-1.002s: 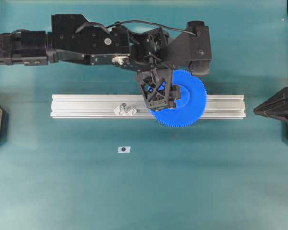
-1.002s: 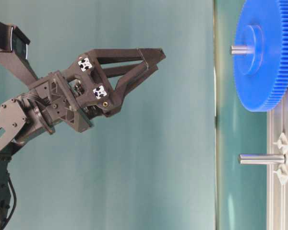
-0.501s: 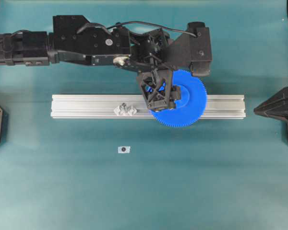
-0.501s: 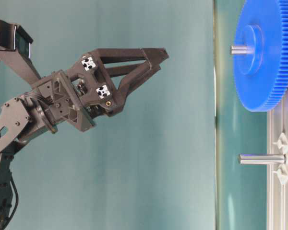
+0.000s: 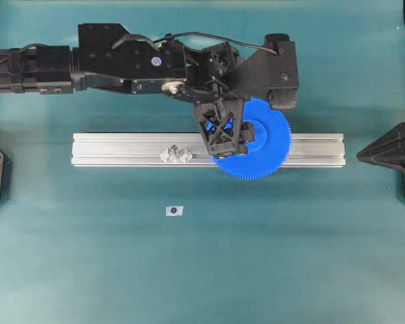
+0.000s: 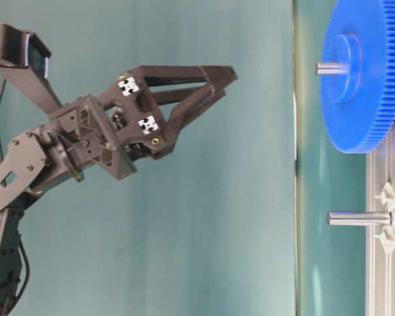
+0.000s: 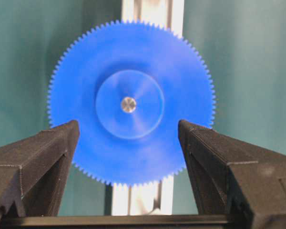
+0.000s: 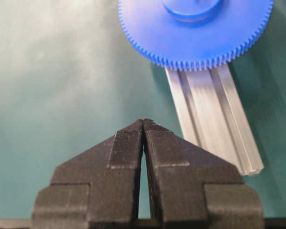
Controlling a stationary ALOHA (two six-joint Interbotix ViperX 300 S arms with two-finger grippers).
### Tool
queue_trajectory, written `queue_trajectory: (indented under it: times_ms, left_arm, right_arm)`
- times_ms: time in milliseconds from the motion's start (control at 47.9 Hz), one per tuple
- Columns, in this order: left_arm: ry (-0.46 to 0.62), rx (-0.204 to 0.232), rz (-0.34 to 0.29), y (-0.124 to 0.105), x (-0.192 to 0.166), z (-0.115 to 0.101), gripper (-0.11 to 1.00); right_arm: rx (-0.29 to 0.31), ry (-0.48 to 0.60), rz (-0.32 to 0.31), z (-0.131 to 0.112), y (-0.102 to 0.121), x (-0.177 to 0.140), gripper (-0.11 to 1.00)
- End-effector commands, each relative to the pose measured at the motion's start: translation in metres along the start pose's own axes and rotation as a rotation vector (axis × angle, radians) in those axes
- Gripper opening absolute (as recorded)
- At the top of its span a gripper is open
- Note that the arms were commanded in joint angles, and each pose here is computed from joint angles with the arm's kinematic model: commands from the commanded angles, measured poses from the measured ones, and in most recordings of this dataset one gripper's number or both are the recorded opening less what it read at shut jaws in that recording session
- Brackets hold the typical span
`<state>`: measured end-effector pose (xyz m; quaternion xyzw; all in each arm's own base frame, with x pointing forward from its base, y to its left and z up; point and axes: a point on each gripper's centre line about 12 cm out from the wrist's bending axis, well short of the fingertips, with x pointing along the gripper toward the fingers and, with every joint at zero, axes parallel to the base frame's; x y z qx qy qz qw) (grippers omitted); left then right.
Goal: Insert the large gear onto the shaft.
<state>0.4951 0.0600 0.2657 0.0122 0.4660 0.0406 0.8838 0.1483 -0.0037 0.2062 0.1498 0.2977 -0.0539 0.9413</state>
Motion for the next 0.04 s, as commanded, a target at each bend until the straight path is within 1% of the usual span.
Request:
queue_trajectory:
  times_ms: [0,21]
  left_arm:
    - [-0.049,0.003,0.002,-0.0004,-0.0152,0.0113,0.8]
    - [-0.049,0.003,0.002,-0.0004,-0.0152,0.0113,0.8]
  right_arm:
    - [0.013,-0.011,0.002,0.0043,0.0011,-0.0004,0.08]
    - [0.012,-0.01,0.004,0.0038,0.0012,-0.0002,0.08]
